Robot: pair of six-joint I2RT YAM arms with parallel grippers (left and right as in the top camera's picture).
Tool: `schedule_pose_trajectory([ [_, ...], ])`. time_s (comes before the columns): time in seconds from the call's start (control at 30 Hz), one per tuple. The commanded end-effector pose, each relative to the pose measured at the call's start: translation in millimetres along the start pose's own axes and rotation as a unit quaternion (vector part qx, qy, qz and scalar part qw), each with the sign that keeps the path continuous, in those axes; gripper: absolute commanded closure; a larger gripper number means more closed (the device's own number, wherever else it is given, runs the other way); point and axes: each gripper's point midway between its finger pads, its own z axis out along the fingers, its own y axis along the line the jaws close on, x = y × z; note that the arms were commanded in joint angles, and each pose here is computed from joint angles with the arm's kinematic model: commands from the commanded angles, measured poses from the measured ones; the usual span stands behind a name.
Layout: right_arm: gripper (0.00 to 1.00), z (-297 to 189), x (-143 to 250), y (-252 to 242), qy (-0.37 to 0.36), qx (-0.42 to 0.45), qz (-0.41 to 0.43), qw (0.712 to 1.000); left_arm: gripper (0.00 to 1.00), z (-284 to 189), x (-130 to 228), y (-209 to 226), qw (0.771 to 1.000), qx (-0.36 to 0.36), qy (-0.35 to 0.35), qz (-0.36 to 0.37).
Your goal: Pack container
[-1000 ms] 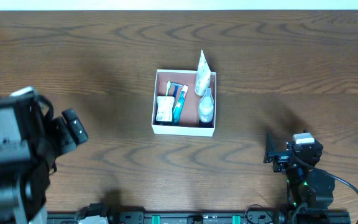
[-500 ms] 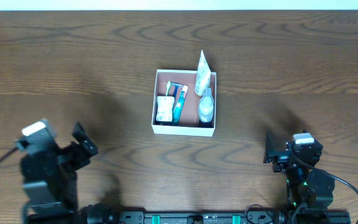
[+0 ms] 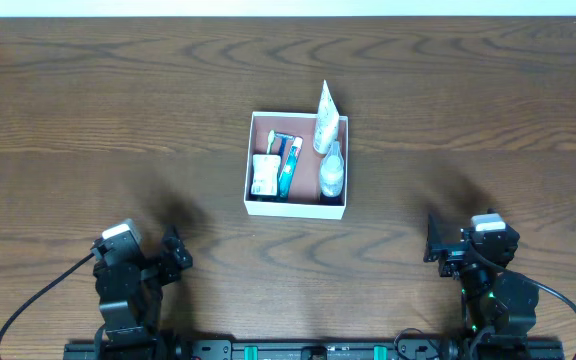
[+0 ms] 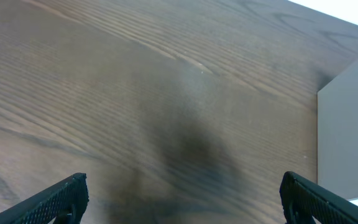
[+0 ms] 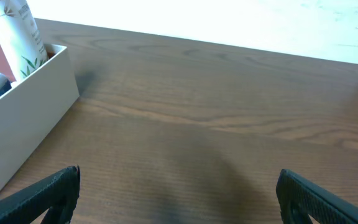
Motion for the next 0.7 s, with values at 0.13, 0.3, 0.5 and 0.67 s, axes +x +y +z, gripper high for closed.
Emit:
schedule_pose_trajectory([
  [0.13, 0.01, 0.0, -0.1, -0.2, -0.002, 0.0, 0.003, 1.0, 0.02, 8.3, 17.1, 1.3, 1.0, 0.004, 0.015, 0.005],
  [0.3, 0.01, 0.0, -0.1, -0.3, -0.002, 0.0, 0.003, 1.0, 0.02, 13.7, 28.7, 3.8, 1.0, 0.002, 0.026, 0.007],
  [0.5, 0.01, 0.0, -0.1, -0.2, -0.002, 0.0, 0.003, 1.0, 0.02, 13.8, 28.8, 3.8, 1.0, 0.001, 0.026, 0.008],
  [0.67, 0.01, 0.0, -0.1, -0.2, -0.002, 0.0, 0.003, 1.0, 0.02, 13.9, 29.1, 3.9, 1.0, 0.001, 0.027, 0.008],
])
